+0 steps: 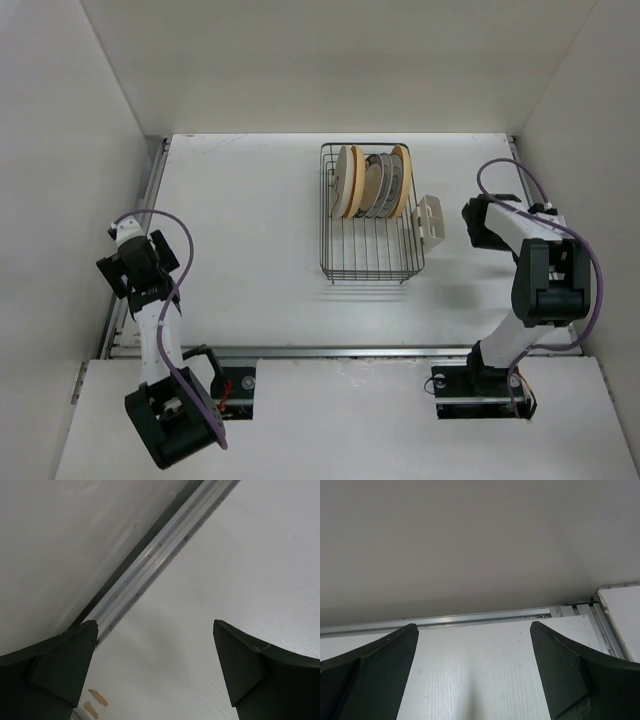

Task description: Unload the plates from the dish rack

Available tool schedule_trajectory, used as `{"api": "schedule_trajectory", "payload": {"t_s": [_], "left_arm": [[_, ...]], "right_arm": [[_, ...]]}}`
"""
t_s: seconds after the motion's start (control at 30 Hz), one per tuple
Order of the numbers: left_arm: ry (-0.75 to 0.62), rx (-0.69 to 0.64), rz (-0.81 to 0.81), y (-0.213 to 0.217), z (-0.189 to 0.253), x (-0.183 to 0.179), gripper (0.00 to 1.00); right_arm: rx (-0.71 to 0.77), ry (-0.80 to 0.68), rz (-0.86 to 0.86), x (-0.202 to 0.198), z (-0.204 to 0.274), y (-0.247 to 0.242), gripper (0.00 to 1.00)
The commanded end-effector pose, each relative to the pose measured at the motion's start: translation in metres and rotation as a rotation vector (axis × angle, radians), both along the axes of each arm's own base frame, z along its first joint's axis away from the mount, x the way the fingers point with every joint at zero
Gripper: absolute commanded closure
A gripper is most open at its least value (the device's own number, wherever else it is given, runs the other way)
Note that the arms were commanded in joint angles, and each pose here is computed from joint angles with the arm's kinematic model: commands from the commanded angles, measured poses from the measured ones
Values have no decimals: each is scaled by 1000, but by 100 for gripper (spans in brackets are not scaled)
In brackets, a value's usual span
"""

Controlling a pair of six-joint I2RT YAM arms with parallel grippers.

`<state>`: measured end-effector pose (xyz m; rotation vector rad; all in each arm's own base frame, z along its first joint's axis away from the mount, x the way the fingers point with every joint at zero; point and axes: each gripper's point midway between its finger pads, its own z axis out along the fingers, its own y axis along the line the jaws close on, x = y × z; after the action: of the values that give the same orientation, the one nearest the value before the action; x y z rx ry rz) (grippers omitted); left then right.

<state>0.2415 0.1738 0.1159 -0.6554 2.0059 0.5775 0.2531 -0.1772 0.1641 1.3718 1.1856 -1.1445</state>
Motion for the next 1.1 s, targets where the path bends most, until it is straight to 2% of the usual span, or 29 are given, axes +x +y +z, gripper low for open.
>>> {"api": "schedule_trajectory", "payload": {"t_s": [0.0,0.03,0.07,0.1,0.13,0.17,0.2,0.23,0.27,0.3,0.37,0.4,0.43,0.47,0.5,0.57,0.67,0.7,0.73,0.8,0.83,0.87,0.93,1.07], "left_arm": [[-68,66,45,14,43,9,0],[-84,82,41,16,62,12,0],[-27,44,20,10,56,8,0],[-9,38,-23,5,63,10,0],[-10,6,-137,-10,70,20,0],[-18,43,-231,-17,96,29,0],[19,4,-309,-31,95,27,0],[-11,-38,-433,-53,106,35,0],[-57,-36,-485,-61,132,41,0],[-55,-59,-539,-72,140,39,0],[-104,-80,-688,-98,166,43,0],[-140,-42,-742,-104,195,45,0],[-106,-19,-817,-112,198,42,0],[-118,2,-890,-122,210,39,0],[-134,46,-921,-125,230,38,0],[-114,77,-950,-128,239,32,0],[-129,123,-944,-127,260,30,0],[-132,115,-957,-130,261,28,0],[-110,130,-994,-132,259,27,0],[-64,96,-1042,-139,247,22,0],[-49,74,-1043,-138,241,24,0],[-27,34,-1009,-134,234,25,0],[22,44,-942,-120,227,25,1],[171,54,-784,-82,195,24,5]], "right_arm": [[-85,49,25,9,36,-7,1],[-76,48,24,11,42,-7,1],[-77,10,23,15,59,-7,1],[-94,31,28,15,71,-8,1],[-105,28,29,14,81,-8,1],[-117,-3,38,19,100,-6,1],[-119,-47,52,20,116,-1,1],[-103,-89,61,22,129,3,1],[-80,-126,75,25,141,7,1],[-42,-208,114,35,166,20,1],[-13,-148,176,41,189,33,1],[38,-234,250,64,209,49,1],[79,-209,330,78,217,59,1],[88,48,492,89,219,67,1],[165,-72,873,146,232,113,1],[134,-39,1203,149,234,152,1],[136,-143,1472,151,243,197,1],[132,-142,1529,152,244,207,1],[180,-88,1659,157,228,230,1],[234,12,1726,175,207,247,1],[257,65,1734,179,195,252,9],[298,128,1718,184,178,256,13],[303,158,1695,186,170,258,23],[298,213,1694,191,152,282,33]]}}
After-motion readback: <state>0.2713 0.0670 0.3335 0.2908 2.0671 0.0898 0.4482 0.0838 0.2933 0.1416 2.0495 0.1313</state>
